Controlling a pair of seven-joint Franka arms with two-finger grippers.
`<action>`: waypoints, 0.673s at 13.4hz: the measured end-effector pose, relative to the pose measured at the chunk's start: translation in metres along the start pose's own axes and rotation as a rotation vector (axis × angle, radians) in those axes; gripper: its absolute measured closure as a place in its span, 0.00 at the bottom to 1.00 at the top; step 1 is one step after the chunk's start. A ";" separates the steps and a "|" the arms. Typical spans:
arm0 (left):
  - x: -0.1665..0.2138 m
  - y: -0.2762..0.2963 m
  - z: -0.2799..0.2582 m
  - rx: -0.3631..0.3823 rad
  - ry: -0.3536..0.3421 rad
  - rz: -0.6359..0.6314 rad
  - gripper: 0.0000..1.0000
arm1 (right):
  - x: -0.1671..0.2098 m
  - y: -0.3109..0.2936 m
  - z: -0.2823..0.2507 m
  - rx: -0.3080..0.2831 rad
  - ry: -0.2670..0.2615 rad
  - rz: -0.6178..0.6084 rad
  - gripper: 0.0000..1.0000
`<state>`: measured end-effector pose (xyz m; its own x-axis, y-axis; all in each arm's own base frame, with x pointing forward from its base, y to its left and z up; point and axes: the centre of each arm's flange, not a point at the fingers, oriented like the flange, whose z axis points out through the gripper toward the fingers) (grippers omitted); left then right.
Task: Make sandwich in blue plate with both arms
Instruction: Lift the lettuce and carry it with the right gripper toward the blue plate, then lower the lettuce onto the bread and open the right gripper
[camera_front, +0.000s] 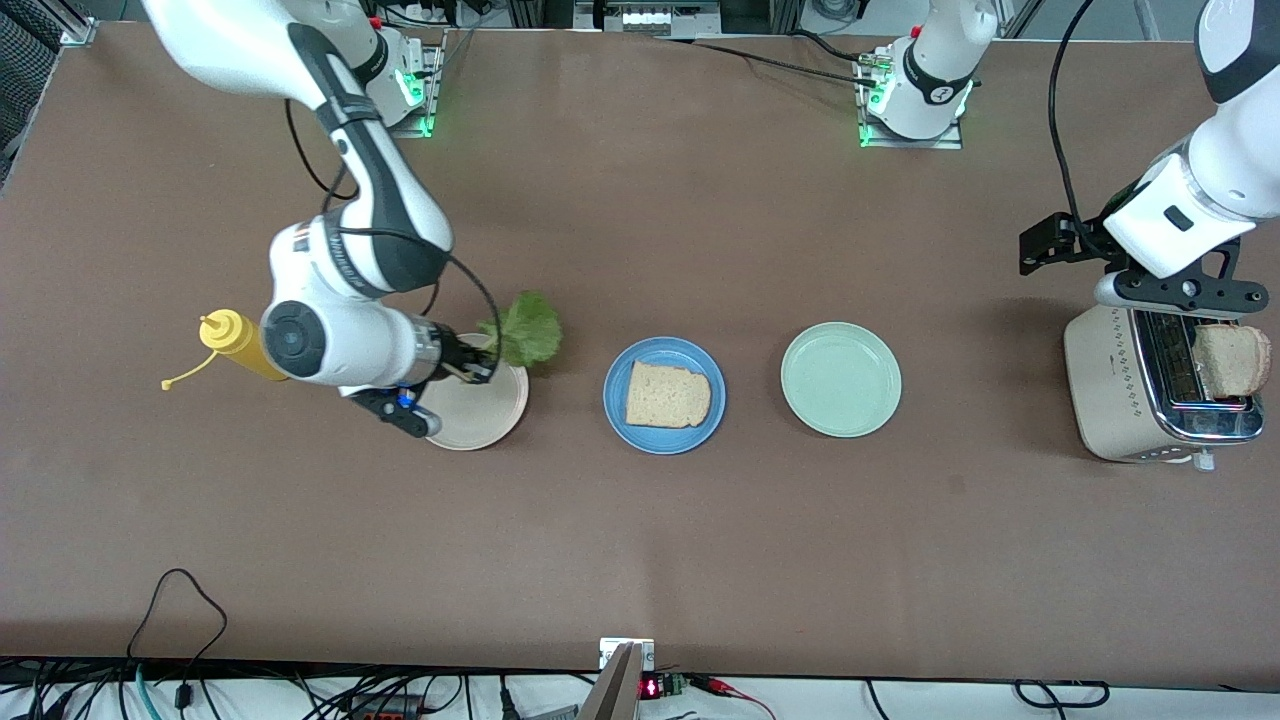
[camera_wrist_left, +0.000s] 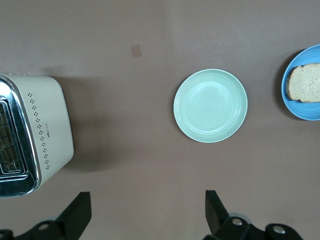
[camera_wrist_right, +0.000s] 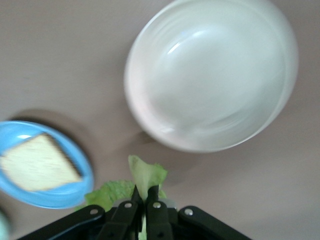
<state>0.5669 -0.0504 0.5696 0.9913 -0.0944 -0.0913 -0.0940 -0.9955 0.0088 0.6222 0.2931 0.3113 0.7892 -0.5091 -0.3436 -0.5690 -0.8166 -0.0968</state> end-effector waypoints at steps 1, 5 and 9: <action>0.000 0.000 0.000 0.000 0.000 0.000 0.00 | -0.011 -0.016 0.014 0.028 0.002 0.053 0.96; 0.000 0.000 0.000 0.000 0.000 0.000 0.00 | -0.044 -0.070 0.075 0.114 0.036 0.194 0.96; 0.000 0.000 0.000 0.000 0.000 0.000 0.00 | -0.048 -0.093 0.104 0.180 0.006 0.266 0.96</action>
<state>0.5668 -0.0505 0.5698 0.9913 -0.0946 -0.0916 -0.0942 -0.9955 0.0088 0.6136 0.4214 0.2398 0.6082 -0.7006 -0.3731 -0.7870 -0.5937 -0.1679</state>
